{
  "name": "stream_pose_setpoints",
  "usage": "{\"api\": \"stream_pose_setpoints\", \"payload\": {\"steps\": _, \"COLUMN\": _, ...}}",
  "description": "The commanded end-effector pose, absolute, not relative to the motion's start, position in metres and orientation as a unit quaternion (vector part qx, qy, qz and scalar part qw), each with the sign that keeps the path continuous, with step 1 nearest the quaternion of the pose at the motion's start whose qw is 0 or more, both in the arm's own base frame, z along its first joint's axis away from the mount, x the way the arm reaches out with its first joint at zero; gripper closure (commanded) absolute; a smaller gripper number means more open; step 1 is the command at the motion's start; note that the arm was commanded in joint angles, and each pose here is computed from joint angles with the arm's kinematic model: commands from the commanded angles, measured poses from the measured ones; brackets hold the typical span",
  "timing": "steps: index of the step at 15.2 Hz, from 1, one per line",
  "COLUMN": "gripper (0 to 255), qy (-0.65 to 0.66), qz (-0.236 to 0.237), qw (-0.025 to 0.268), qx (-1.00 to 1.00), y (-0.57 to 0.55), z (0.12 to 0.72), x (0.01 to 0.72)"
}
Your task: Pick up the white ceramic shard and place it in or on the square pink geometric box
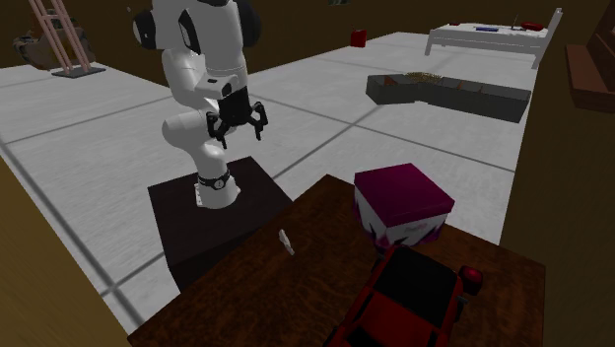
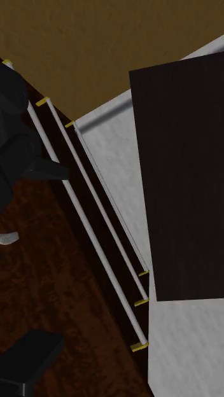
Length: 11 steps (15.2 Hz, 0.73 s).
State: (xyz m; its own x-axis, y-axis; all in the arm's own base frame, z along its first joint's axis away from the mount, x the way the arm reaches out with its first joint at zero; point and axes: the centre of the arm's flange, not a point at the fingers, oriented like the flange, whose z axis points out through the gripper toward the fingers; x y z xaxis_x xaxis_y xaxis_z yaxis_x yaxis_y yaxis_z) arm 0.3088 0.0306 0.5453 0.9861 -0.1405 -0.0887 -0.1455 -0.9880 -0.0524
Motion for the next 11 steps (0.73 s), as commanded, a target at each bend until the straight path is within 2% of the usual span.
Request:
{"api": "stream_pose_setpoints", "payload": {"steps": 1, "gripper": 0, "qy": 0.072, "qz": 0.042, "qw": 0.029, "qx": -0.996, "y": 0.031, "z": 0.545, "x": 0.309}}
{"api": "stream_pose_setpoints", "payload": {"steps": 11, "gripper": 0, "qy": 0.049, "qz": 0.006, "qw": 0.067, "qx": -0.997, "y": 0.020, "z": 0.446, "x": 0.385}}
